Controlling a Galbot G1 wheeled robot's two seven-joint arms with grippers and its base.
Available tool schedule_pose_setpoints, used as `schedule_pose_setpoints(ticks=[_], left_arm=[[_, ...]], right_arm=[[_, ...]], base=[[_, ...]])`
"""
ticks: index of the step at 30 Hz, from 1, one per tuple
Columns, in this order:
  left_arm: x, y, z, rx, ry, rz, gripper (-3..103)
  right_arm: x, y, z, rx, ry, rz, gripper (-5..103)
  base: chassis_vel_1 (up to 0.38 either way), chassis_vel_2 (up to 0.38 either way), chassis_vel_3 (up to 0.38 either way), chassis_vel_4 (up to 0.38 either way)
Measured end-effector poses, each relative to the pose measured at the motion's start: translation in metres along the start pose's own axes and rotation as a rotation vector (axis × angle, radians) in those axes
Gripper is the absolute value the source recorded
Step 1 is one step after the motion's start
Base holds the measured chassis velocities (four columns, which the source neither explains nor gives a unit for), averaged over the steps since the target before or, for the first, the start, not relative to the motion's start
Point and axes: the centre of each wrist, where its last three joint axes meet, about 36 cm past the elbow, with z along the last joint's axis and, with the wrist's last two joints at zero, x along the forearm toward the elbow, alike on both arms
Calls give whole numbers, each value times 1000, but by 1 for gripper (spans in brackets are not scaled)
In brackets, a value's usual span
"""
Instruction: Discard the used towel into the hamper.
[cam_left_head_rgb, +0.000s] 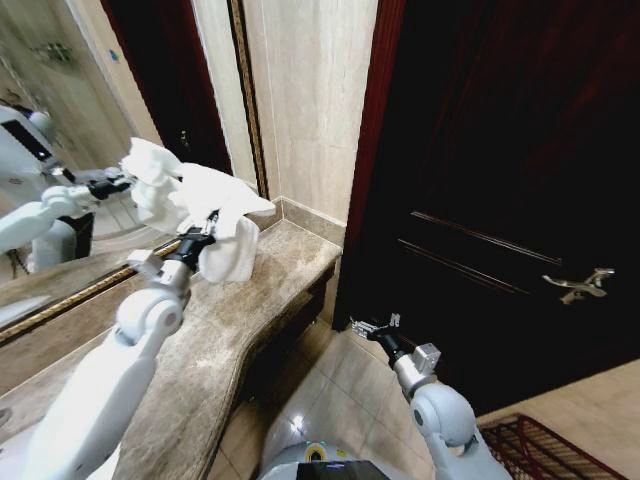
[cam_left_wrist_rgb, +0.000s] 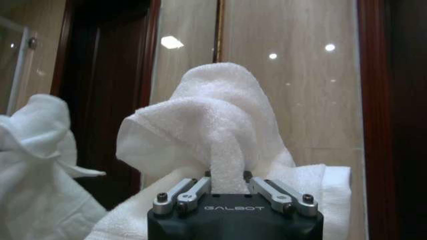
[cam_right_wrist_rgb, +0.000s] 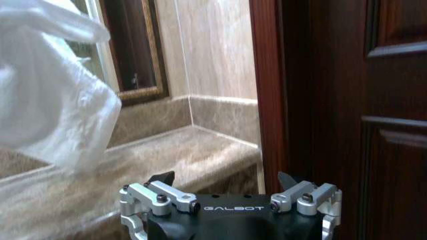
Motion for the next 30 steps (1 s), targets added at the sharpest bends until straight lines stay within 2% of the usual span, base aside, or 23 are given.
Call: schedule_pose_setpoints(ticks=[2,4,6,7,8,12,16,18,19,21,24,27,30], left_arm=[[8,-5,-3,-8,7,-6,14],[24,-23,-13,-18,49,-58,14],[32,-35,-21,-17,77,-90,14],[32,-35,-21,-17,77,-90,14],[42,-45,-28,-18,96,-104,14],[65,-56,-28,-55,103,-123,14],[81,-52,-18,-104,62,-99,14],[89,-32,-5,-157,24,-68,14],[89,-32,-5,-157,24,-68,14],[94,-18,1,-172,5,-57,14],[105,-10,2,-150,-5,-46,14],[127,-14,3,-116,-34,-13,14],[140,-17,5,-110,-46,-19,14]], right_arm=[[2,0,-6,1,-16,2,100],[8,-4,-21,5,-58,8,100],[15,-8,-32,13,-80,15,100],[15,-8,-32,13,-80,15,100],[21,-11,-41,19,-93,18,100],[28,-14,-56,34,-118,17,100],[33,-14,-68,42,-143,8,100],[38,-13,-76,41,-161,3,100],[38,-13,-76,41,-161,3,100],[42,-12,-79,38,-166,1,100],[48,-10,-82,36,-169,-1,100],[54,-9,-87,40,-170,-2,100],[57,-9,-90,41,-169,2,100]], base=[[0,0,0,0],[0,0,0,0],[0,0,0,0],[0,0,0,0],[0,0,0,0],[0,0,0,0],[0,0,0,0],[0,0,0,0],[0,0,0,0],[0,0,0,0],[0,0,0,0],[0,0,0,0],[0,0,0,0]])
